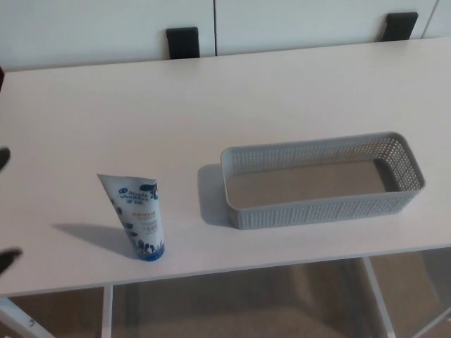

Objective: The robot walks towards a table in front, picks a shampoo with left hand and puts it in a small grey container

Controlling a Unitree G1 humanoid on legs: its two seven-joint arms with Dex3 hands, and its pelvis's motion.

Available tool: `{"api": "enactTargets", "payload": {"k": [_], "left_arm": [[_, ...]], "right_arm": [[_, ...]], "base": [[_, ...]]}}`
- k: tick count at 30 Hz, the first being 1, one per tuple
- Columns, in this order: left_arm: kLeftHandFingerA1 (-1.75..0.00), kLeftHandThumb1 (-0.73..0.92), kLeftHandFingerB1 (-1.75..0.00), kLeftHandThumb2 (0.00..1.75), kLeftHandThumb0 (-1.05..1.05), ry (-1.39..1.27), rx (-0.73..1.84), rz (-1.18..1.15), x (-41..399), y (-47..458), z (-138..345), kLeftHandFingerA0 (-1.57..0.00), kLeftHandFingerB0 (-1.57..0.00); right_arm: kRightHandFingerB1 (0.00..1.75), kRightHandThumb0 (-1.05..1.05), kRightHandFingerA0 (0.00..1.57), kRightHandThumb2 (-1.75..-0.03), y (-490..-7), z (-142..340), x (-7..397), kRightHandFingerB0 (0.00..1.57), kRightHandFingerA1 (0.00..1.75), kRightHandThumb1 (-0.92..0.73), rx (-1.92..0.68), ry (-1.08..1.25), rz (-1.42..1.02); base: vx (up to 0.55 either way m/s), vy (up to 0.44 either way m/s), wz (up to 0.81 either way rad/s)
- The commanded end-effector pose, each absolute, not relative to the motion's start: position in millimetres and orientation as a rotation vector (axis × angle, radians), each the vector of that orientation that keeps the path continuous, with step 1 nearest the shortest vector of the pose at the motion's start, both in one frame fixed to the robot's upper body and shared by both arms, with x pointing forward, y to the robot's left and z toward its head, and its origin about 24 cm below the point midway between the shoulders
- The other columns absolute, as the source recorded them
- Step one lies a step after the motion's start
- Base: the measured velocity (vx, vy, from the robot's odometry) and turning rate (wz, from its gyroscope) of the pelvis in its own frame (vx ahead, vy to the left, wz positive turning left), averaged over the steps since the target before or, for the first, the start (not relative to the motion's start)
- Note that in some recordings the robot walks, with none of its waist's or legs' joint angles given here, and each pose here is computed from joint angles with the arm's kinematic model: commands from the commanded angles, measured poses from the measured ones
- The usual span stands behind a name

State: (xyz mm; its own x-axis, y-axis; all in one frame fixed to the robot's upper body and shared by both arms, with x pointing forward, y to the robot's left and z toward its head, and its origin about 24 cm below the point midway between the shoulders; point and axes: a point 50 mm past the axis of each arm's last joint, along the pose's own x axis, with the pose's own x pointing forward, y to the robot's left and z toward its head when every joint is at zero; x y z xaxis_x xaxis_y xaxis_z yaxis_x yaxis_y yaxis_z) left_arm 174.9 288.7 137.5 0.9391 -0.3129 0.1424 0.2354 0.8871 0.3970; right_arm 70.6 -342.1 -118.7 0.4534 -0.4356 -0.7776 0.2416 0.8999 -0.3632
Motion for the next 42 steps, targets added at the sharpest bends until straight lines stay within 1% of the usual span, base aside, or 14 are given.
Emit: {"api": "enactTargets", "payload": {"k": [1,3,9,10,27,29,30,31,32,34,36,38,39,42], "left_arm": [[-0.32,0.52,-0.14,0.71,-0.52,-0.109,0.333,-0.234,192.2,296.4,119.8,-0.03,-0.01],[-0.32,0.58,-0.21,0.58,-0.51,-0.086,0.332,-0.23,198.9,295.6,114.3,-0.03,0.0],[-0.31,0.55,-0.18,0.58,-0.49,0.001,0.29,-0.247,216.2,294.2,94.4,-0.02,0.0],[-0.33,0.37,-0.19,0.75,-0.53,0.017,0.279,-0.251,217.0,293.9,92.4,0.0,0.0],[-0.39,0.37,-0.26,0.78,-0.51,0.122,0.291,-0.335,227.6,268.4,59.3,0.0,0.0],[-0.32,0.53,-0.21,0.58,-0.5,0.124,0.286,-0.344,227.7,264.5,56.8,-0.07,-0.04],[-0.41,0.39,-0.25,0.76,-0.54,0.126,0.282,-0.348,228.1,261.8,55.7,-0.04,-0.01],[-0.41,0.39,-0.25,0.76,-0.54,0.126,0.28,-0.353,228.5,258.7,54.8,-0.04,-0.01],[-0.33,0.53,-0.21,0.58,-0.52,0.126,0.282,-0.355,228.9,257.0,54.0,-0.08,-0.05],[-0.34,0.54,-0.24,0.56,-0.54,0.129,0.286,-0.367,230.1,252.7,51.8,-0.1,-0.04],[-0.43,0.37,-0.28,0.78,-0.54,0.136,0.287,-0.371,230.4,250.7,50.7,0.0,-0.04],[-0.37,0.52,-0.2,0.64,-0.56,0.139,0.282,-0.375,230.5,248.2,49.2,-0.08,-0.08],[-0.44,0.37,-0.29,0.78,-0.53,0.138,0.277,-0.378,230.8,246.4,48.3,0.0,-0.03],[-0.44,0.37,-0.26,0.78,-0.56,0.143,0.268,-0.39,232.0,240.6,44.2,-0.01,-0.05]], "right_arm": [[0.44,-0.12,0.71,-0.57,-350.8,-113.4,71.2,0.51,0.53,-0.61,-0.223,0.999,-0.453],[0.45,-0.12,0.7,-0.58,-349.9,-113.7,71.0,0.52,0.52,-0.62,-0.234,1.0,-0.446],[0.46,-0.11,0.69,-0.58,-350.3,-114.0,69.8,0.53,0.53,-0.62,-0.217,1.003,-0.458],[0.45,-0.11,0.68,-0.58,-350.6,-113.8,69.9,0.53,0.52,-0.62,-0.218,1.003,-0.458],[0.46,-0.13,0.68,-0.57,-350.8,-113.6,73.2,0.55,0.53,-0.61,-0.143,0.979,-0.497],[0.46,-0.13,0.66,-0.57,-351.2,-113.4,72.6,0.53,0.53,-0.62,-0.135,0.975,-0.497],[0.47,-0.12,0.67,-0.57,-351.3,-113.1,73.2,0.53,0.53,-0.62,-0.135,0.971,-0.496],[0.47,-0.12,0.67,-0.57,-351.4,-112.7,73.9,0.53,0.53,-0.62,-0.138,0.966,-0.493],[0.47,-0.12,0.66,-0.57,-351.5,-112.6,74.3,0.53,0.53,-0.61,-0.132,0.965,-0.496],[0.47,-0.13,0.66,-0.57,-352.0,-112.4,74.6,0.54,0.53,-0.62,-0.122,0.964,-0.496],[0.47,-0.14,0.66,-0.57,-351.6,-112.9,75.0,0.54,0.52,-0.62,-0.112,0.966,-0.499],[0.48,-0.14,0.67,-0.57,-351.1,-113.4,74.6,0.57,0.53,-0.6,-0.11,0.967,-0.504],[0.49,-0.13,0.65,-0.57,-351.1,-113.2,74.9,0.57,0.52,-0.6,-0.108,0.965,-0.505],[0.47,-0.12,0.67,-0.55,-352.2,-112.3,74.9,0.56,0.52,-0.6,-0.117,0.962,-0.5]], "base": [[0.0,0.0,0.0],[0.0,0.0,0.0],[0.0,0.0,0.0],[0.0,0.0,0.0],[0.0,0.0,0.0],[0.0,0.0,0.0],[0.0,0.0,0.0],[0.0,0.0,0.0],[0.0,0.0,0.0],[0.0,0.0,0.0],[0.0,0.0,0.0],[0.0,0.0,0.0],[0.0,0.0,0.0],[0.0,0.0,0.0]]}}
